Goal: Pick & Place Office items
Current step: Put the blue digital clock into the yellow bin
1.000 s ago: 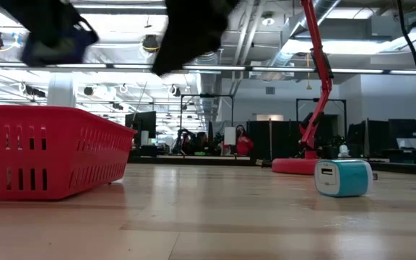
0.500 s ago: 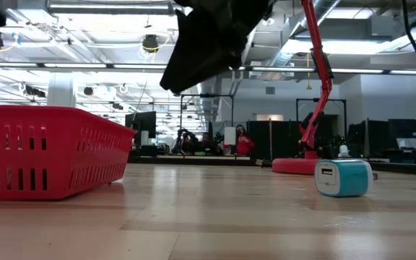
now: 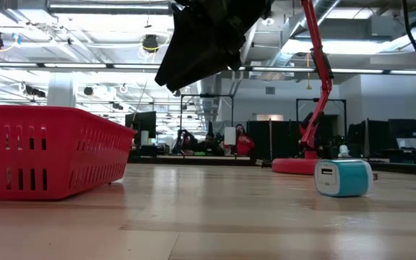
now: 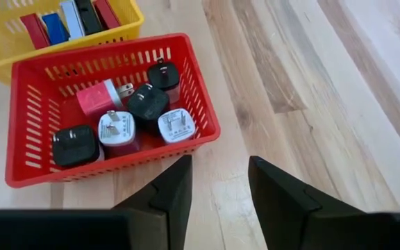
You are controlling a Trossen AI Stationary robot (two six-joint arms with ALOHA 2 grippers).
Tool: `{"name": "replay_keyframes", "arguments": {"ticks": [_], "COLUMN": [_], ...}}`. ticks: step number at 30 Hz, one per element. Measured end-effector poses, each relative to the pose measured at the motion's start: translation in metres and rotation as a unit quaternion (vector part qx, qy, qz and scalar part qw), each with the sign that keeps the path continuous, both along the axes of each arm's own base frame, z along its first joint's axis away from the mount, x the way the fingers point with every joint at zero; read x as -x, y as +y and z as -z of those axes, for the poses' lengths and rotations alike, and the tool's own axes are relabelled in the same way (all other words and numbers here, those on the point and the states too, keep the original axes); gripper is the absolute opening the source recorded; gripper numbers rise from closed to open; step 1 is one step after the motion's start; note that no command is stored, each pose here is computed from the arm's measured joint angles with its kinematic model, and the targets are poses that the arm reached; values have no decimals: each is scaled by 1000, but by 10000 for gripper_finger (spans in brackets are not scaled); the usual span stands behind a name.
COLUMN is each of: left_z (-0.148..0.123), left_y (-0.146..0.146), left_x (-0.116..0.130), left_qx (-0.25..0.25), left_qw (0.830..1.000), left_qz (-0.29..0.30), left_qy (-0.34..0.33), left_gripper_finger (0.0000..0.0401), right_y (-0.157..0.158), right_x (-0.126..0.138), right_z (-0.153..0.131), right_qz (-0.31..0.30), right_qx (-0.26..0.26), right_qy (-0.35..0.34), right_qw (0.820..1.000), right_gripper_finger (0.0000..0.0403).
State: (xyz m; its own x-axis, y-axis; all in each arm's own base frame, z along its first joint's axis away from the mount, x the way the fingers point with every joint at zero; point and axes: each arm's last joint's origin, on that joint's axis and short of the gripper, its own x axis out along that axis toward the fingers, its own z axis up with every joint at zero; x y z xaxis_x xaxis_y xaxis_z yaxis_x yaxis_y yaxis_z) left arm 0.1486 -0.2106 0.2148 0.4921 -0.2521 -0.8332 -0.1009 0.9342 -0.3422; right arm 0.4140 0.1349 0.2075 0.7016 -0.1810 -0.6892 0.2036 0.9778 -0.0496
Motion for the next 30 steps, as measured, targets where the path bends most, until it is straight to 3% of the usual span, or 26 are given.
{"name": "replay_keyframes", "arguments": {"ticks": [12,18,30], "left_z": [17,16,37], "left_y": [0,-5,-14], "left_x": [4,6,2], "left_qx": [-17,4,-25], "left_qw": [999,1000,999], "left_qz": [-38,-29,-29], "left_qy": [1,-10,12], "left_gripper_finger": [49,49,50], "right_y": [2,2,2], "right_x": [1,1,1], "right_z": [0,1,1], "right_qz": [6,6,6], "right_qx": [-9,-8,-8], "right_qy": [-1,2,1], "right_qw": [1000,1000,1000], "right_gripper_finger": [134,133,134]}}
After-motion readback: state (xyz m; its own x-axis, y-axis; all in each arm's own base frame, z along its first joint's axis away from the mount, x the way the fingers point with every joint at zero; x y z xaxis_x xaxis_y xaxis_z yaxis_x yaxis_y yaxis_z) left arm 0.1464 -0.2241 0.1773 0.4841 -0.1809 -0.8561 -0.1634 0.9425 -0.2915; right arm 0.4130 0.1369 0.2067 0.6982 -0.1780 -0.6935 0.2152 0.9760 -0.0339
